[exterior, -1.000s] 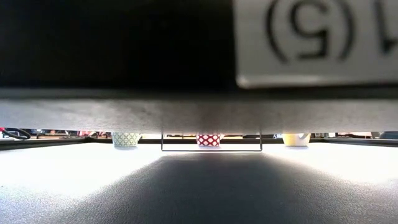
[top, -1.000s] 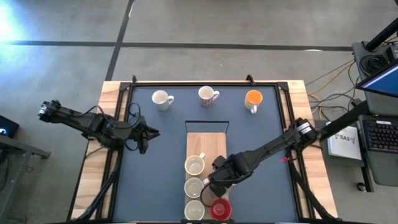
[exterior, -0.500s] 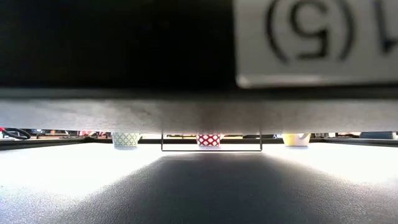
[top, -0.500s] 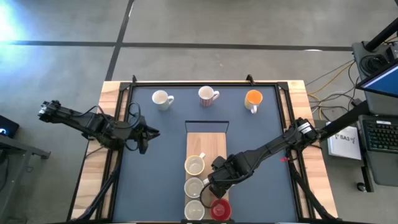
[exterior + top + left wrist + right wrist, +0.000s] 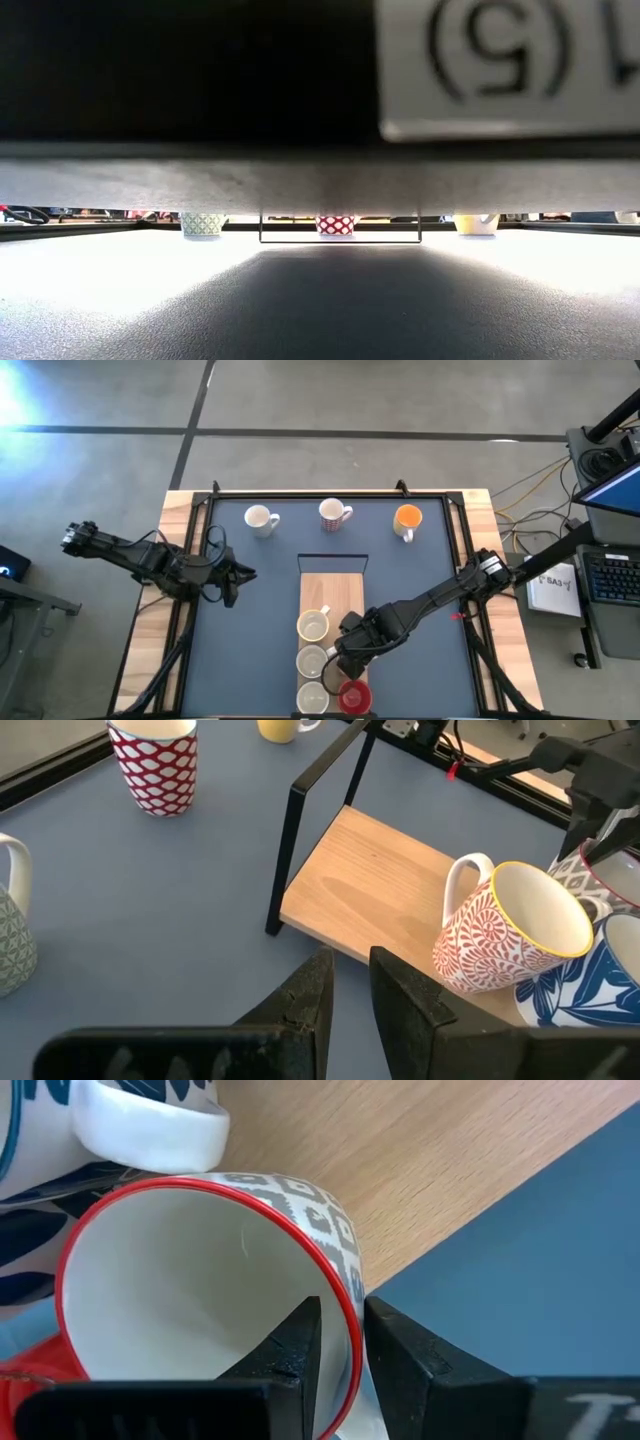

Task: Place coffee mugs
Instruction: Put the red and gray mug on the shelf, then put the yellow mug on the shelf

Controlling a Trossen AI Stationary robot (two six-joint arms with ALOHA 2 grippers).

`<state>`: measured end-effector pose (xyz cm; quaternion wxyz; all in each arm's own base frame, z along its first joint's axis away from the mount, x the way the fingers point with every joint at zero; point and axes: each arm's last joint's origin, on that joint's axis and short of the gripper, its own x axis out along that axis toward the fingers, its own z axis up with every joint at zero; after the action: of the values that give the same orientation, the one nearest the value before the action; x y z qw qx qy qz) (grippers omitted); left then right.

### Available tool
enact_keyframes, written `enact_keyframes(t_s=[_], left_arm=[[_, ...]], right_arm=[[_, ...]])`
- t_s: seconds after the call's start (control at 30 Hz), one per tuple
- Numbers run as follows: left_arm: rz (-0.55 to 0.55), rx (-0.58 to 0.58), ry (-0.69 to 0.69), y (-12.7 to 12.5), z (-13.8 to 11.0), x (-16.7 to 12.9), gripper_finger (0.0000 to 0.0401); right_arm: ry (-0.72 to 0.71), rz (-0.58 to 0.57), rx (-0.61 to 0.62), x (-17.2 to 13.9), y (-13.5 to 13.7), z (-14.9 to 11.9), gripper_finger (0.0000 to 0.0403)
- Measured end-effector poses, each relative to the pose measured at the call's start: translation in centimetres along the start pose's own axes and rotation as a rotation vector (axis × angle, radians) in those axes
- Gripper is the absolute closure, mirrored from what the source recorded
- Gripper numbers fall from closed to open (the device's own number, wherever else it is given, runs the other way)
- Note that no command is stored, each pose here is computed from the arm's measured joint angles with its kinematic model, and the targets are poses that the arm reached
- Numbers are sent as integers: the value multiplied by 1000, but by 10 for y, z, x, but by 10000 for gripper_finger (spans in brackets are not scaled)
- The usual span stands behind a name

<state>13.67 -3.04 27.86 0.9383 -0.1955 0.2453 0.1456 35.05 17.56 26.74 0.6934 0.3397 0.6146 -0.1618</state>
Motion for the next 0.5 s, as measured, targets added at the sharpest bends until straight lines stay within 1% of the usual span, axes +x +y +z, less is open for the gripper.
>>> enact_keyframes(t_s=[0.13, 0.27, 0.37, 0.5], left_arm=[[0, 0, 1, 0, 0, 0, 349], [1, 1, 2, 0, 0, 0, 349], [1, 1, 2, 0, 0, 0, 349], [0, 0, 1, 0, 0, 0, 349]], right_arm=[[-1, 6, -17, -2, 0, 0, 335], [-14, 31, -19, -14, -2, -2, 335], [-39, 49, -20, -26, -5, -2, 335], [-110, 34, -28, -39, -13, 6, 335]])
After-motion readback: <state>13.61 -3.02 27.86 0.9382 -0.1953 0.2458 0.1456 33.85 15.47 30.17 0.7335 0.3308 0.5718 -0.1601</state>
